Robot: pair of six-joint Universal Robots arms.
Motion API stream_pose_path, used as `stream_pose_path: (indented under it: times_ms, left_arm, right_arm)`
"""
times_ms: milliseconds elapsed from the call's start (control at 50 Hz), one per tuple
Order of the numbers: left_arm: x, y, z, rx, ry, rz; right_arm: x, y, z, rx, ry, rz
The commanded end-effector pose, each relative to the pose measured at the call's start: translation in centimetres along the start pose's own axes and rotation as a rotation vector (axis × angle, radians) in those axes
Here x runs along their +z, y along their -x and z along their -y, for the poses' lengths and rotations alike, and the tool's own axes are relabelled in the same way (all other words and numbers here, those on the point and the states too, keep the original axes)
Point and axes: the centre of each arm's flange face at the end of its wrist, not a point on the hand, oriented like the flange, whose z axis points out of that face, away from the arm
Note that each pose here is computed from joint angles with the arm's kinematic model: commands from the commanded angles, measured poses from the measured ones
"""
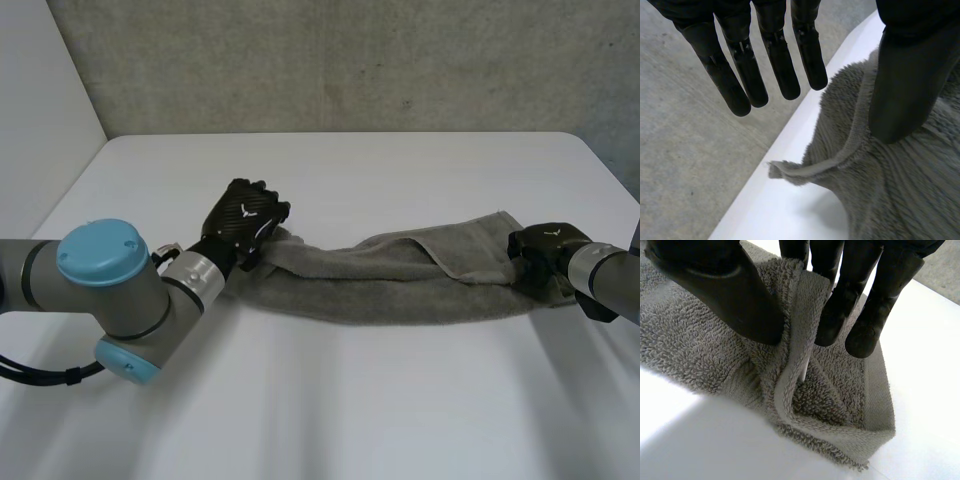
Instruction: Fold the towel.
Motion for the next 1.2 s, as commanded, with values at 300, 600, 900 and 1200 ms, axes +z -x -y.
stream_pose_path:
  times_ms: [300, 600, 900, 1200]
  left_arm:
    - [0.8, 0.1, -0.4, -0.01, 0.002, 0.005]
    - [-3.0, 8.5, 11.6, -0.036, -0.183, 0.329]
    - [-11.9, 10.3, 19.6, -0.084, -0.115, 0.322]
    - [-9.8, 8.0, 11.5, 0.058, 0.248, 0.179]
  right_arm:
    - [0.2, 0.2, -0.1, -0.004, 0.001, 0.008]
    - [-11.6, -2.2, 13.4, 0.053, -0.444, -0.12]
    - [-21.9, -0.7, 16.4, -0.184, -0.454, -0.06]
    - [-15.3, -0.4, 12.6, -0.326, -0.186, -0.002]
